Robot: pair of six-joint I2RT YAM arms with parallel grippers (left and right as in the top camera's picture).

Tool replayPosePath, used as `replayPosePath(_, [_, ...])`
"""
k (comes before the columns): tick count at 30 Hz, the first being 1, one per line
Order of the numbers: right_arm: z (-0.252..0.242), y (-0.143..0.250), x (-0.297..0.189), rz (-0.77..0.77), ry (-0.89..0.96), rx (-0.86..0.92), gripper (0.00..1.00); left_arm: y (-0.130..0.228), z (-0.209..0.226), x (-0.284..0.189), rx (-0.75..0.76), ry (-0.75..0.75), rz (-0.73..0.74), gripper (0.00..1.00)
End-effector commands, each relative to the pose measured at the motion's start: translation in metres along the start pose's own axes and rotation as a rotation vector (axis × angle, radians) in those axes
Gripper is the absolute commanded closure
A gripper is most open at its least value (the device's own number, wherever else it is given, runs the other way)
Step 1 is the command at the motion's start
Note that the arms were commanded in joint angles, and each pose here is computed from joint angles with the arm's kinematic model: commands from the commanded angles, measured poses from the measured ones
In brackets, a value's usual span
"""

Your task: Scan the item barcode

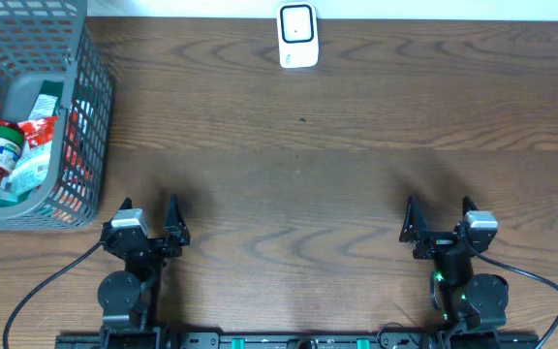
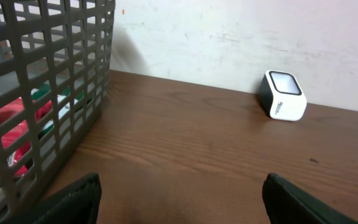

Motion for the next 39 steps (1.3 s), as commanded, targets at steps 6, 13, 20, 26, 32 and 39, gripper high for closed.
replayPosePath(6, [-0.002, 0.001, 0.0, 0.004, 0.006, 0.004, 0.01, 0.013, -0.003, 0.0, 0.017, 0.018, 0.053, 0.17])
replayPosePath(13, [-0.002, 0.001, 0.0, 0.004, 0.006, 0.004, 0.01, 0.013, -0.003, 0.0, 0.017, 0.017, 0.053, 0.17])
replayPosePath(20, [-0.002, 0.001, 0.0, 0.004, 0.006, 0.004, 0.01, 0.014, -0.003, 0.0, 0.016, 0.018, 0.054, 0.17])
replayPosePath(26, [-0.002, 0.001, 0.0, 0.004, 0.006, 0.004, 0.01, 0.013, -0.003, 0.0, 0.004, 0.017, 0.054, 0.17])
replayPosePath(32, [-0.002, 0.001, 0.0, 0.004, 0.006, 0.004, 0.01, 0.01, -0.003, -0.005, -0.015, 0.017, 0.09, 0.17])
replayPosePath(39, [-0.002, 0.001, 0.0, 0.003, 0.007, 0.004, 0.01, -0.012, -0.003, -0.018, -0.061, 0.014, 0.135, 0.17])
Point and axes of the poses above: each gripper's point midway between its finger pads, its own x axis out along the fingers, its own z axis along the line the jaws close on, y = z × x, the point moved 2 cm from there along -x, back along the fingers, and after that the axes turned 10 degrees about x, right-handed, at the moved point
